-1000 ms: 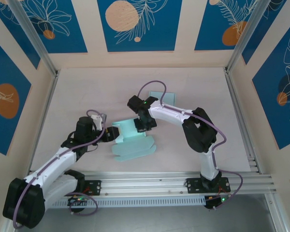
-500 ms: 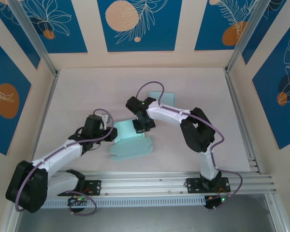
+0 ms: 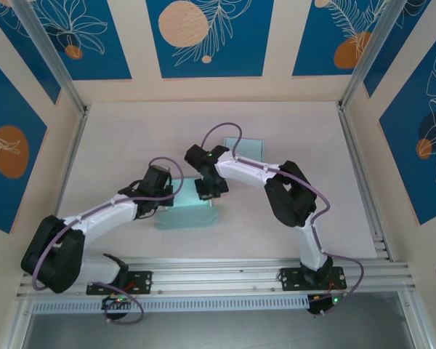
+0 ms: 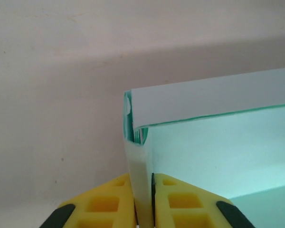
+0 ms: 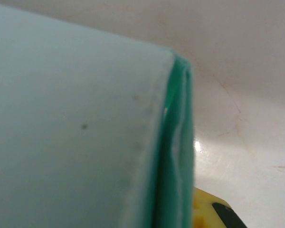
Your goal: Fold the paper box
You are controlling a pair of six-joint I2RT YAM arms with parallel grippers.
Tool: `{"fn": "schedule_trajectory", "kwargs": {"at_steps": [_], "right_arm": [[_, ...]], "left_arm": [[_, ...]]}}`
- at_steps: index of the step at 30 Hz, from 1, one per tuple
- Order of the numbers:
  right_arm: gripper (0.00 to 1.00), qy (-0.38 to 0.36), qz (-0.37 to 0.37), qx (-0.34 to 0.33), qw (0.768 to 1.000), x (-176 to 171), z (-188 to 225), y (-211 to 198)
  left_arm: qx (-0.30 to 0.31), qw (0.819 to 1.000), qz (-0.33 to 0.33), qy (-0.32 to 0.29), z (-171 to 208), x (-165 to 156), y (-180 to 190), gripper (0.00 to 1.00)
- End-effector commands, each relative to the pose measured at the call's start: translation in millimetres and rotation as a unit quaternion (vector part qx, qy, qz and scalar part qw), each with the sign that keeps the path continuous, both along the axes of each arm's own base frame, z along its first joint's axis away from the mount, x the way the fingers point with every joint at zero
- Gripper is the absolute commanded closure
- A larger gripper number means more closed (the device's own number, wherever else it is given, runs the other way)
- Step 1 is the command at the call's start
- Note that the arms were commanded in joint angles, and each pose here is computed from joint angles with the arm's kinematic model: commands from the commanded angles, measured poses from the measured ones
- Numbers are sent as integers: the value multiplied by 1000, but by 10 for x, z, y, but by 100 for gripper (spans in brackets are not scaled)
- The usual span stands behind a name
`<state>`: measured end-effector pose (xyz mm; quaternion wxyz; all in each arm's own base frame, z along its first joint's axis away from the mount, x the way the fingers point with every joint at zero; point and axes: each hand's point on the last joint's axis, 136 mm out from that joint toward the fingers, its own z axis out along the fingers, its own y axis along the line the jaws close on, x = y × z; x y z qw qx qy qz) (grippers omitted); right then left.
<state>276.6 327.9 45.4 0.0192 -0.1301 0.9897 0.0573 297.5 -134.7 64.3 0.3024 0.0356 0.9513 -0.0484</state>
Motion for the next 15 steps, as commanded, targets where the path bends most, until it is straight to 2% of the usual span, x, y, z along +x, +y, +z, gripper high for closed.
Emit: {"fn": "schedule_trajectory", "kwargs": {"at_steps": [1, 6, 12, 15], "right_arm": [[97, 18, 24, -16, 999, -67, -65, 29], [84, -12, 10, -60, 998, 171, -44, -97], [59, -25, 18, -91, 995, 364, -29, -147], [57, -30, 21, -96, 995, 452, -31, -146]], "left_arm": [[65, 997, 12, 47, -254, -93, 166, 92], [85, 993, 13, 78, -385, -81, 167, 96], [122, 986, -2, 115, -474, -55, 186, 99], [121, 984, -8, 127, -514, -45, 164, 99]]}}
